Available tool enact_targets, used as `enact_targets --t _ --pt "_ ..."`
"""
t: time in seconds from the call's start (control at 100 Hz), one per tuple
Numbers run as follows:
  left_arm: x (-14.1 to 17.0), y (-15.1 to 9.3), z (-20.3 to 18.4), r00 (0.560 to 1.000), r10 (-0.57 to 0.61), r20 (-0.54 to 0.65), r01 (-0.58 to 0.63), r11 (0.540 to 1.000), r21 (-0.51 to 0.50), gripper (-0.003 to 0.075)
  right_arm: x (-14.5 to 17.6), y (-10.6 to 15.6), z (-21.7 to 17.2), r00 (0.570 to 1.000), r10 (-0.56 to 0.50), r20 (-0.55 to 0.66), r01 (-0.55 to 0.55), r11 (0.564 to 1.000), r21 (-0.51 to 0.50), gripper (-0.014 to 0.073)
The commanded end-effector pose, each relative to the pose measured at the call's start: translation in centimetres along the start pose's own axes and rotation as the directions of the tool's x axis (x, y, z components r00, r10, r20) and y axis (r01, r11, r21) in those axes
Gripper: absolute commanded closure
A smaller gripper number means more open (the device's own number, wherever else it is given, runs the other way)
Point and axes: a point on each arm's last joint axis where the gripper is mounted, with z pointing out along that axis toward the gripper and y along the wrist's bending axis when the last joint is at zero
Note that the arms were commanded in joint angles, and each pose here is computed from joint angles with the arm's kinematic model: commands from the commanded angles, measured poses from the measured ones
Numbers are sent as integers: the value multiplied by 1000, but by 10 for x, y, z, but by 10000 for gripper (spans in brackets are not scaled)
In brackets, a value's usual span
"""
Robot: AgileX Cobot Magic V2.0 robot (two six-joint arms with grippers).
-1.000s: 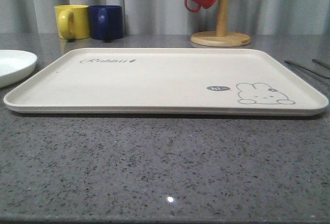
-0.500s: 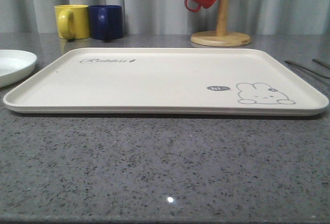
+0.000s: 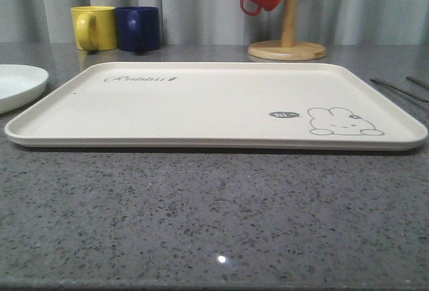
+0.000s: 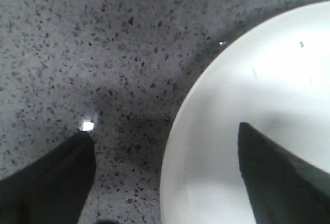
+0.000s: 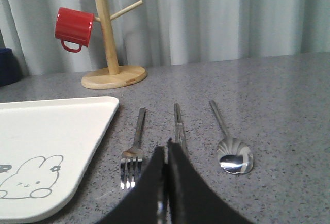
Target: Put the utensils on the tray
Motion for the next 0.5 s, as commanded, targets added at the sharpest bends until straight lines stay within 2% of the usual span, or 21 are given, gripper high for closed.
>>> enact_targets --t 0.0,0.28,0.38,0.49 --pt "-8 0 -20 997 -3 80 2 1000 6 183 -15 2 -3 993 -8 117 9 1000 -12 663" --pt "-7 0 -18 997 8 71 -9 1000 7 193 -15 2 -3 993 -8 117 9 1000 -12 663" --pt "-7 0 -18 998 8 69 -8 1000 8 246 -15 2 -3 993 -8 117 9 1000 -12 663" --pt "-6 -1 -18 998 7 66 -9 1000 22 349 -15 2 -3 993 -8 117 9 1000 -12 663"
